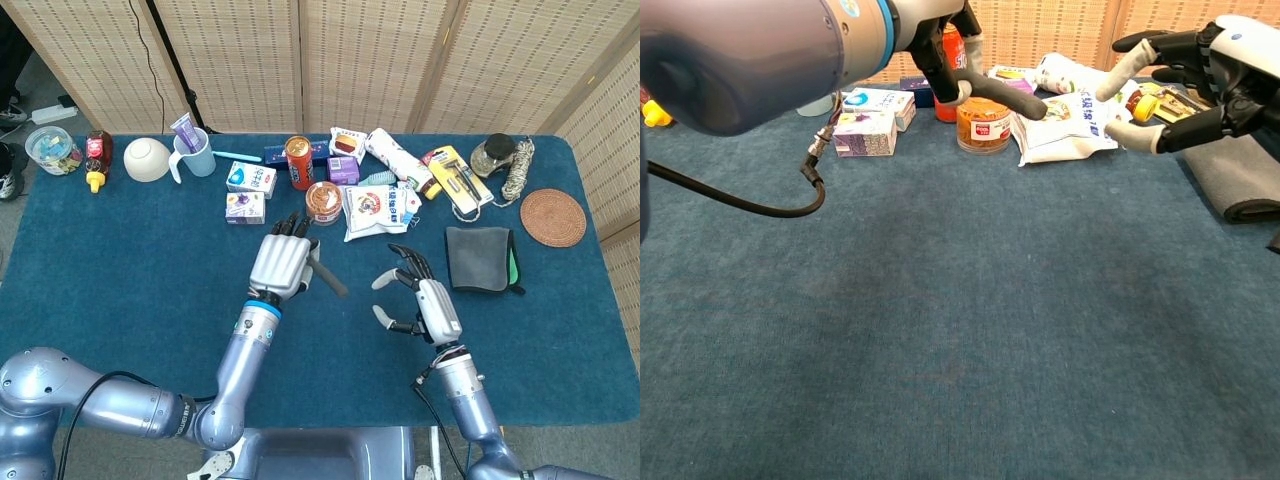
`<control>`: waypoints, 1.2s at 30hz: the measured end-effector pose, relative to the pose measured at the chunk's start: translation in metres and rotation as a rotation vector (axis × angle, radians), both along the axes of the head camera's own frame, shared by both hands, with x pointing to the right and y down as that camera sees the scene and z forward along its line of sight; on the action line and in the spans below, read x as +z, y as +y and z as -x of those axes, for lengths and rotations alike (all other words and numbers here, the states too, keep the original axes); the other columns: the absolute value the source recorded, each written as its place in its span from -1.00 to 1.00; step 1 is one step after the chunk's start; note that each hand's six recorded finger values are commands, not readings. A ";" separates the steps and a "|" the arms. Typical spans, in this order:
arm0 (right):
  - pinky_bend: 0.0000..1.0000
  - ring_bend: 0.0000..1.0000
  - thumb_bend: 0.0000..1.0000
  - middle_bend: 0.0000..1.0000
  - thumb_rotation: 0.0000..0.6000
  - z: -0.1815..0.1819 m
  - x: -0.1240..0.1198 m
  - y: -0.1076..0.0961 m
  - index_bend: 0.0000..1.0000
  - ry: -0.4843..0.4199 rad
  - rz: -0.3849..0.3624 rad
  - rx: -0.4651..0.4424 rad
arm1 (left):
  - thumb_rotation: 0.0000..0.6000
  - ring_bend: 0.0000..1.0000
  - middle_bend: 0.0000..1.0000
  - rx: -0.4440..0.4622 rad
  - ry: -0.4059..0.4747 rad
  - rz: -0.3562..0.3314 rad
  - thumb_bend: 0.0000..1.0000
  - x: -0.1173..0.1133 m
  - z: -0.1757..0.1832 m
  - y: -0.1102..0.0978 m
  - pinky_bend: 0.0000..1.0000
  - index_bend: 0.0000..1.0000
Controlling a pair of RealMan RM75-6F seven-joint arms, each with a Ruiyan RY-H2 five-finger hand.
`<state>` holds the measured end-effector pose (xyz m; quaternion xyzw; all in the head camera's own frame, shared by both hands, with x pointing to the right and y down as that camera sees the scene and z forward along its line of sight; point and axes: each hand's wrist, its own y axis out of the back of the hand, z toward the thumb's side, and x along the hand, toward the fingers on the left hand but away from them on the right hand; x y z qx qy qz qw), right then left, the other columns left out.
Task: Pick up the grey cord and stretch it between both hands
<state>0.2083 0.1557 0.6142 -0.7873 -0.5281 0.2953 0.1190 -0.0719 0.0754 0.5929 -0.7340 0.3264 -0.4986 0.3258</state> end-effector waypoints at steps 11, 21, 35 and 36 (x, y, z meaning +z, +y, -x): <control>-1.00 -1.00 -0.33 -0.82 1.00 0.014 0.007 -0.001 -0.13 0.012 0.004 0.013 | 1.00 -0.92 -0.70 0.000 0.020 0.009 0.16 0.003 -0.015 0.004 -0.71 0.43; -1.00 -1.00 -0.33 -0.82 1.00 0.018 0.009 -0.003 -0.15 0.009 0.001 0.028 | 1.00 -0.92 -0.70 -0.003 0.026 0.008 0.16 0.005 -0.025 0.005 -0.71 0.43; -1.00 -1.00 -0.33 -0.82 1.00 0.021 0.012 -0.004 -0.21 0.001 0.005 0.040 | 1.00 -0.92 -0.70 -0.009 0.031 0.005 0.16 0.008 -0.032 0.006 -0.71 0.43; -1.00 -1.00 -0.33 -0.82 1.00 0.022 0.012 -0.004 -0.22 0.002 0.004 0.040 | 1.00 -0.92 -0.70 -0.009 0.031 0.006 0.16 0.008 -0.032 0.006 -0.71 0.43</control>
